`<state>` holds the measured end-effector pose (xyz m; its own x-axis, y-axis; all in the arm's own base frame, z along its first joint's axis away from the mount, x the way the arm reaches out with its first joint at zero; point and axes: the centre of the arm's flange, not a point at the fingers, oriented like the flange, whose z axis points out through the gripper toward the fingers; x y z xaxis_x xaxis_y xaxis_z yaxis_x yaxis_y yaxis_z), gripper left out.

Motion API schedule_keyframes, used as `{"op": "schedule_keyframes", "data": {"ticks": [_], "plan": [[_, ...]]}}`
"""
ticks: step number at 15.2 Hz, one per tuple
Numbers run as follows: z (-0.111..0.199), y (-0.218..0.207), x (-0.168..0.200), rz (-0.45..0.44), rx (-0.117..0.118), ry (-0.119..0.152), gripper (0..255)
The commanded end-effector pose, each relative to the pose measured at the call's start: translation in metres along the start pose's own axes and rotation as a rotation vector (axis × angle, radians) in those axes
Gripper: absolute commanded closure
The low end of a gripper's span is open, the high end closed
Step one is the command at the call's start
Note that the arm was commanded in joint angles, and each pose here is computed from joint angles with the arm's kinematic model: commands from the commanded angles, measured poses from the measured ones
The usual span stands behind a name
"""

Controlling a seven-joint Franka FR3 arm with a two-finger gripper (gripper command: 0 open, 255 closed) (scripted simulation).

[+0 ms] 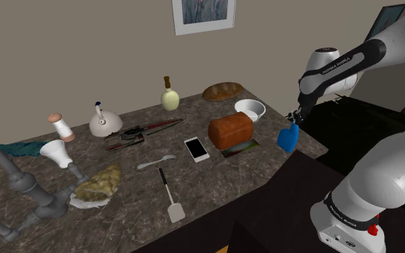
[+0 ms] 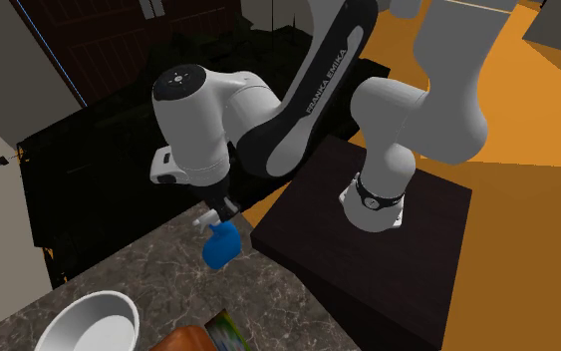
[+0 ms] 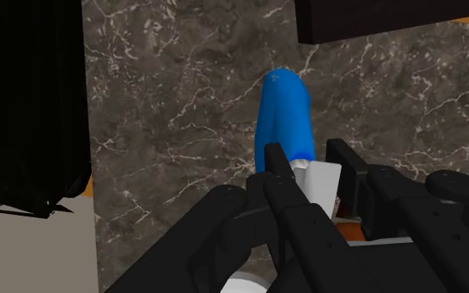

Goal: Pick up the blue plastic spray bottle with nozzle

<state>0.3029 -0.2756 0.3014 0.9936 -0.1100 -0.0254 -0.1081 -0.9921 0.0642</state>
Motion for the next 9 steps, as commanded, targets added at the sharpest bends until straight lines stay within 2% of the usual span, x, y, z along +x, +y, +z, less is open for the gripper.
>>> {"op": "schedule_keyframes", "data": {"ticks": [1, 9], "plan": [[-0.008, 0.0, -0.001, 0.0, 0.0, -0.001, 255], [-0.05, 0.003, -0.002, 0.0, 0.0, -0.001, 255]]}}
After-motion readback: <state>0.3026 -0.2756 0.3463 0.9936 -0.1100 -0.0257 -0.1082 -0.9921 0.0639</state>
